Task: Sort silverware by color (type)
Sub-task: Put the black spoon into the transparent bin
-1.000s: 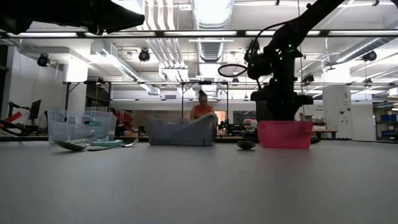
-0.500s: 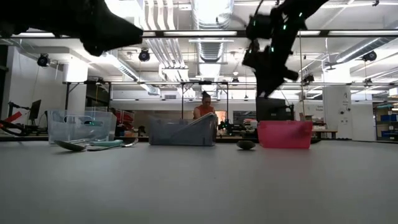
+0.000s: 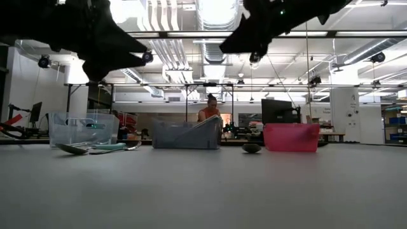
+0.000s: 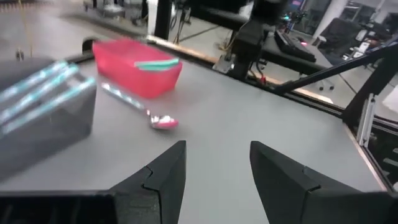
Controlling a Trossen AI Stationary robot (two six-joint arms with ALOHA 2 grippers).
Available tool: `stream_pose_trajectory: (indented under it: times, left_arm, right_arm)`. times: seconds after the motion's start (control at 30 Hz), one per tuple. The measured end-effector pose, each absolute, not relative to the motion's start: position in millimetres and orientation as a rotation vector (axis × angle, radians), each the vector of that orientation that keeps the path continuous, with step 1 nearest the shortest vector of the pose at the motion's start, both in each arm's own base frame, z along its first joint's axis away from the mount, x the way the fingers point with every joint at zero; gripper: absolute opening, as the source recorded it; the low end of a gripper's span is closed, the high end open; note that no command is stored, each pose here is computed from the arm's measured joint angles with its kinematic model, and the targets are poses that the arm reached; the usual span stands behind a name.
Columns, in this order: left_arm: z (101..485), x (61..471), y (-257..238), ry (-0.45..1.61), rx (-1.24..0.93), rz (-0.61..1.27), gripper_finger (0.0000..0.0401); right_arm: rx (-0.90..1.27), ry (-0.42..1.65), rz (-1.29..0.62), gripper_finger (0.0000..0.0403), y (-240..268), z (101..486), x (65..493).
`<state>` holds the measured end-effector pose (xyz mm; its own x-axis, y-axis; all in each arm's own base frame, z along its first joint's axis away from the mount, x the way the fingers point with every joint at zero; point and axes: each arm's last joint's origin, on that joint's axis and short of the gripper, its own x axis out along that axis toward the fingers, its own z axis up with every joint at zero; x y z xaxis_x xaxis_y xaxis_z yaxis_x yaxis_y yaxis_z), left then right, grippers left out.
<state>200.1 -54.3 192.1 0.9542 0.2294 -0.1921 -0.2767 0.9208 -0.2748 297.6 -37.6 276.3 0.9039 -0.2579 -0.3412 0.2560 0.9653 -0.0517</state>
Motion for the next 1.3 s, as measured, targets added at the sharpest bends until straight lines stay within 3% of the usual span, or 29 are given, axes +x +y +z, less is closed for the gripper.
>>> stream_pose_trajectory:
  times: [0.43, 0.67, 0.93, 1.3]
  left_arm:
    - [173.0, 221.4, -59.7, 0.224, -0.369, 0.340, 0.0159]
    - [179.6, 245.4, -67.8, 0.269, -0.306, 0.357, 0.0159]
    - [178.2, 267.0, -75.3, 0.453, -0.267, 0.418, 0.0159]
    - [169.0, 262.1, -75.6, 0.593, -0.332, 0.477, 0.0159]
  right_arm:
    - [-0.236, 0.248, -0.183, 0.0125, -20.6, 284.6, 303.4]
    - [-0.272, 0.207, -0.192, 0.0125, -22.7, 288.7, 304.1]
    - [-0.311, 0.189, -0.190, 0.0125, -22.6, 290.8, 304.5]
    - [-0.320, 0.170, -0.193, 0.0125, -22.6, 292.7, 304.7]
